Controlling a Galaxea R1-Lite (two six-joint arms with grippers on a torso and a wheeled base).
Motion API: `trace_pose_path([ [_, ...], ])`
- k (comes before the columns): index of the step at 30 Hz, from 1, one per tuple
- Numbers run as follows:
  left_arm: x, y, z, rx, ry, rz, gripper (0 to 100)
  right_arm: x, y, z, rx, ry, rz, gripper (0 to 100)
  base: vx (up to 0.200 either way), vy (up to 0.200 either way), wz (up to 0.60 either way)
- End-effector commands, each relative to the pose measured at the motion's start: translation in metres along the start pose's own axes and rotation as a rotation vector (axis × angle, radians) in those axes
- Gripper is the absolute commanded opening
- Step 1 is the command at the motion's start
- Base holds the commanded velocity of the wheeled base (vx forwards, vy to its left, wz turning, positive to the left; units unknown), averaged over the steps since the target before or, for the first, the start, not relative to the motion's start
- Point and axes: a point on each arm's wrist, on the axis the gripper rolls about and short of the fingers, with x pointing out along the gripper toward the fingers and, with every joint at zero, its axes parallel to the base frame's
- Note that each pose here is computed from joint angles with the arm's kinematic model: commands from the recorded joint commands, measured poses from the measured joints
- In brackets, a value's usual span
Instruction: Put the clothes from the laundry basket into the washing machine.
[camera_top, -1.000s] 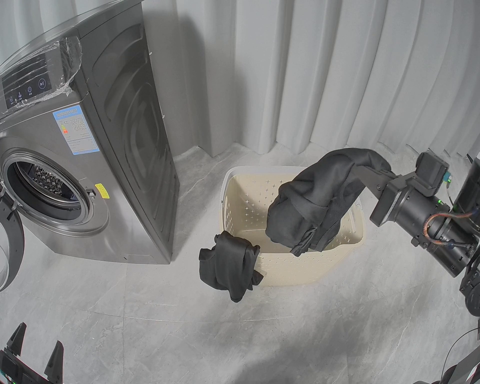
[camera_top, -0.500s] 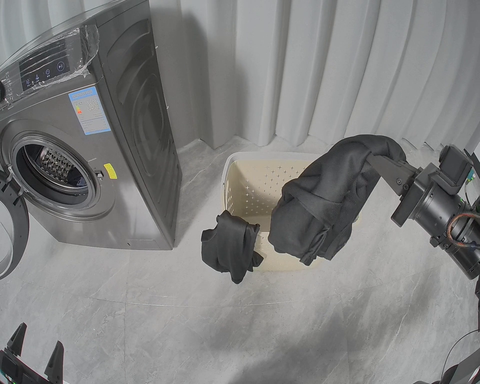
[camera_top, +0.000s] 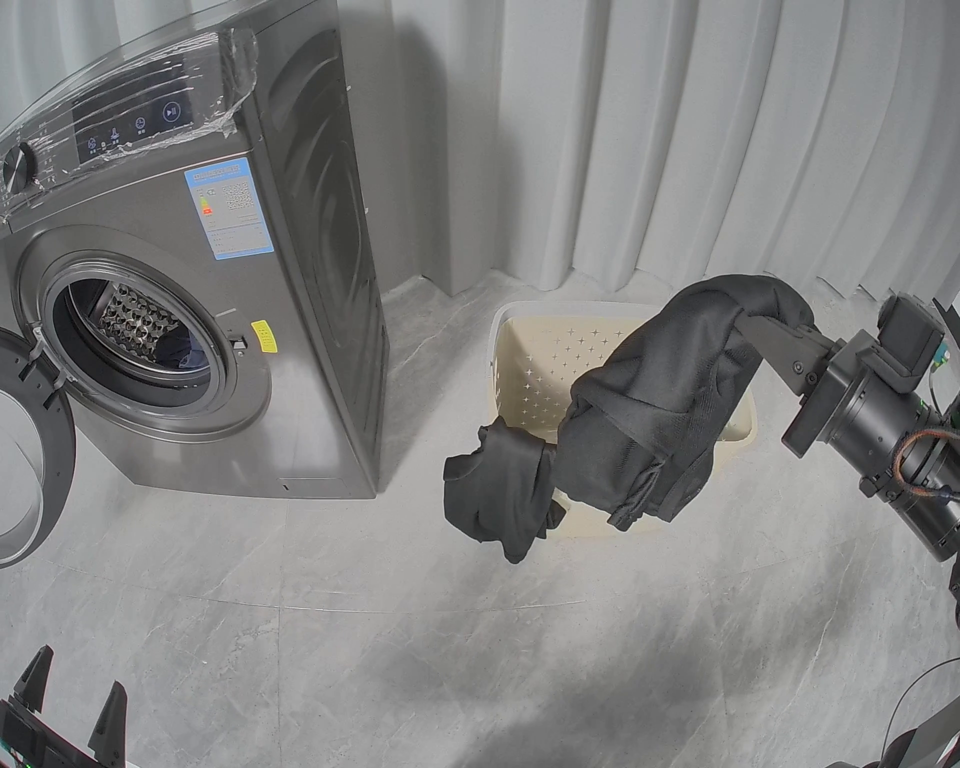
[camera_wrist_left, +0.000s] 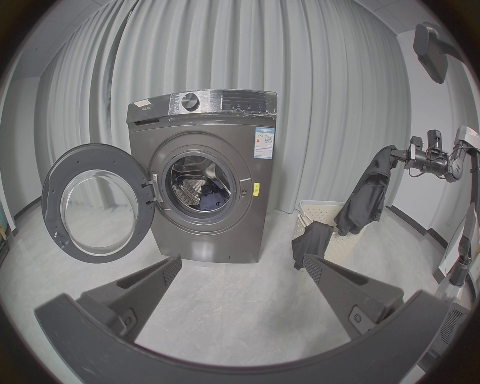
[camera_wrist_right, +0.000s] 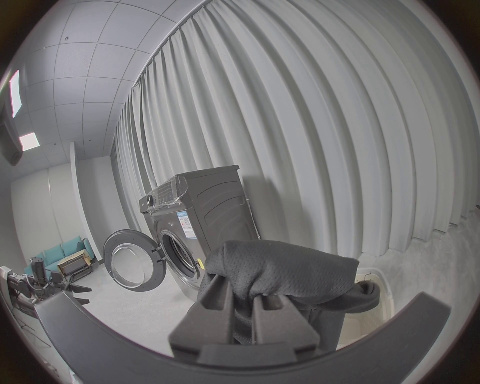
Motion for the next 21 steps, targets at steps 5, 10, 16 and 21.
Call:
trace_pose_path([
  [5, 0.0001, 0.0002, -0.0048, 0.001, 0.001, 0.000, 100, 0.0010, 0.0006, -0.0014, 0.001, 0.005, 0.004, 0, 0.000, 0.200, 0.00],
  [10, 0.0001, 0.0002, -0.0048, 0.001, 0.001, 0.000, 100, 0.0019, 0.0042, -0.0032, 0.005, 0.010, 0.020, 0, 0.000, 0.200, 0.00],
  [16, 0.0001, 0.0002, -0.0048, 0.001, 0.001, 0.000, 100, 0.0033, 0.0046, -0.0039, 0.006, 0.000, 0.023, 0, 0.000, 0.200, 0.00],
  [21, 0.0001, 0.0002, -0.0048, 0.001, 0.001, 0.000, 100, 0.0033, 0.0053, -0.0040, 0.006, 0.000, 0.027, 0, 0.000, 0.200, 0.00],
])
